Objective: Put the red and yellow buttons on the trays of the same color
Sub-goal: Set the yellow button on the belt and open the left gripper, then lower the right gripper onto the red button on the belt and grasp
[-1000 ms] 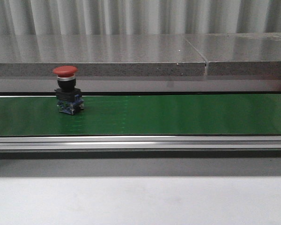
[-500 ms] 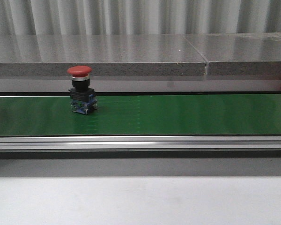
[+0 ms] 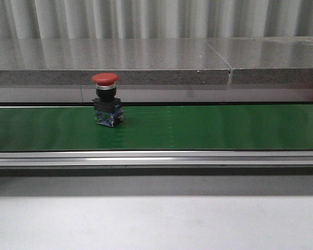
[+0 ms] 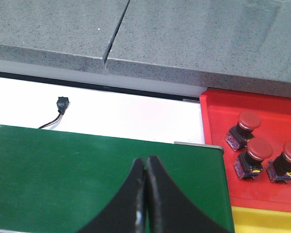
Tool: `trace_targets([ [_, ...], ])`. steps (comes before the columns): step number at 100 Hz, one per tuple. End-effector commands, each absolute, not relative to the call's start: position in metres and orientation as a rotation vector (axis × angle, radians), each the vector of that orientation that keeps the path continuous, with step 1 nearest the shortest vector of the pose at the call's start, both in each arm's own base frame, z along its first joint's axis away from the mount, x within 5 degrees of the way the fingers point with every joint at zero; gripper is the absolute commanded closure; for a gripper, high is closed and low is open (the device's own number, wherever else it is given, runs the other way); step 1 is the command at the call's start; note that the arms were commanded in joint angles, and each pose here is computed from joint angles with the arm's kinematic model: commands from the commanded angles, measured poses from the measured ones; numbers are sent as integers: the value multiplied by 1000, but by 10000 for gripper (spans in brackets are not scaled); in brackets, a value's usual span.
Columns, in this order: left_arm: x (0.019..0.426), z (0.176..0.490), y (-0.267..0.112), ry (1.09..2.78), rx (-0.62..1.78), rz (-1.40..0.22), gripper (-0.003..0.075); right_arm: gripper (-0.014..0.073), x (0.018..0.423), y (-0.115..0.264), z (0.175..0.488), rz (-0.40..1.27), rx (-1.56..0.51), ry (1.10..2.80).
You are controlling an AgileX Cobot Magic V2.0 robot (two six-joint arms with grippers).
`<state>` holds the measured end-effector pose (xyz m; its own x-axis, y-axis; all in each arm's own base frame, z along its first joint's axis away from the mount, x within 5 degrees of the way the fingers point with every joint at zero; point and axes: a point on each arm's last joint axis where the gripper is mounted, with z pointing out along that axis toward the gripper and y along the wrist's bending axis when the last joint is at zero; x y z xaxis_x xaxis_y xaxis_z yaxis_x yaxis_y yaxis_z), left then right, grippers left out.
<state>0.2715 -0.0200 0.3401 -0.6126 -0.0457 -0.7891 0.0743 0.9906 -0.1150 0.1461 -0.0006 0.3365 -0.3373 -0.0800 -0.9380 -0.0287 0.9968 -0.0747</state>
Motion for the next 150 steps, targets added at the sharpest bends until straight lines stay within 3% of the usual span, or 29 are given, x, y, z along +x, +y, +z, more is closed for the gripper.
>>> trace_targets([
  [1, 253, 367, -24, 2038, 36, -172, 146, 663, 146, -1, 356, -56, -72, 1804],
  [46, 144, 323, -38, 1800, 175, -245, 183, 663, 146, -1, 356, -56, -72, 1804],
  [58, 120, 311, -34, 1771, 188, -260, 316, 663, 146, -1, 356, -56, -72, 1804],
  [83, 89, 300, -26, 1698, 186, -269, 743, 663, 146, -1, 356, -56, -72, 1804],
  [150, 86, 301, -26, 1679, 184, -270, 741, 663, 146, -1, 356, -56, -72, 1805],
])
